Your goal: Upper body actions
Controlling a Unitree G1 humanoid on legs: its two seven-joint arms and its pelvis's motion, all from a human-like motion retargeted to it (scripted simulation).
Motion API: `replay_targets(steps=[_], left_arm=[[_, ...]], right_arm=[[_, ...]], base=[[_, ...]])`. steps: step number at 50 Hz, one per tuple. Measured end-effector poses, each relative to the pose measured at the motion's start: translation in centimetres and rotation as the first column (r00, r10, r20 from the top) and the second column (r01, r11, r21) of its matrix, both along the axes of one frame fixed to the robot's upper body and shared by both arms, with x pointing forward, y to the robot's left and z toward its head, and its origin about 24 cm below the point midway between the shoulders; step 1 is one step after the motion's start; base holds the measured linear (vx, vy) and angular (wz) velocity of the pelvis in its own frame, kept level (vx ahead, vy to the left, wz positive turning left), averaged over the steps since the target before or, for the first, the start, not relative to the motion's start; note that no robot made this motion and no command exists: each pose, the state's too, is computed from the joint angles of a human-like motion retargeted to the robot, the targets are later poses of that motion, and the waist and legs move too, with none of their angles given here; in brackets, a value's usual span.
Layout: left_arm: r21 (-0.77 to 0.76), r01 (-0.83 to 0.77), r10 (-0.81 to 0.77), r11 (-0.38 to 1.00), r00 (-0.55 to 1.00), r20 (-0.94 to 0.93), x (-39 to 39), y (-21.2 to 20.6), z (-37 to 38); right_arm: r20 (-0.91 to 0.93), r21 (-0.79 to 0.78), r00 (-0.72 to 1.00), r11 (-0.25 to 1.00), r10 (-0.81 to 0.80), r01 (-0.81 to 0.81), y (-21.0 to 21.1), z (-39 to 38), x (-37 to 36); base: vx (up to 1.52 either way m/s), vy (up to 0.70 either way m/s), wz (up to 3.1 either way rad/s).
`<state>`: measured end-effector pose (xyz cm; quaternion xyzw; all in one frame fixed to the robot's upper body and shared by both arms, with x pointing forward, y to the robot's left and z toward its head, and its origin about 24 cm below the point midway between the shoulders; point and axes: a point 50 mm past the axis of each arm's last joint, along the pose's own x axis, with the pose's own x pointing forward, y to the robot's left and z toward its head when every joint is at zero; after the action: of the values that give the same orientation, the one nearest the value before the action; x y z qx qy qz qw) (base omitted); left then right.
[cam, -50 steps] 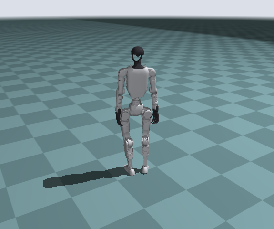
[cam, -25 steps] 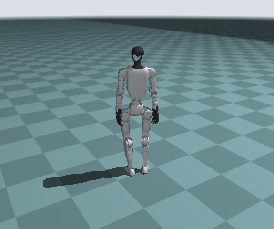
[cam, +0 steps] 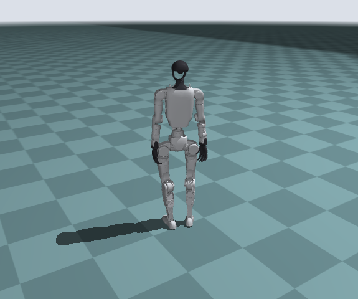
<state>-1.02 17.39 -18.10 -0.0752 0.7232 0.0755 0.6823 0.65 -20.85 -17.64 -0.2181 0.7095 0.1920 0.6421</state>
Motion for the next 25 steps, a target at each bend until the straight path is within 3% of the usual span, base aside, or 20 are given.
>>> replay_targets(steps=[25], left_arm=[[0.0,-0.008,0.008,1.0,1.0,-0.002,-0.11,-0.03,0.0]], right_arm=[[0.004,-0.001,1.0,1.0,0.009,-0.009,0.03,-0.01,0.02]], base=[[0.0,0.0,0.0]])
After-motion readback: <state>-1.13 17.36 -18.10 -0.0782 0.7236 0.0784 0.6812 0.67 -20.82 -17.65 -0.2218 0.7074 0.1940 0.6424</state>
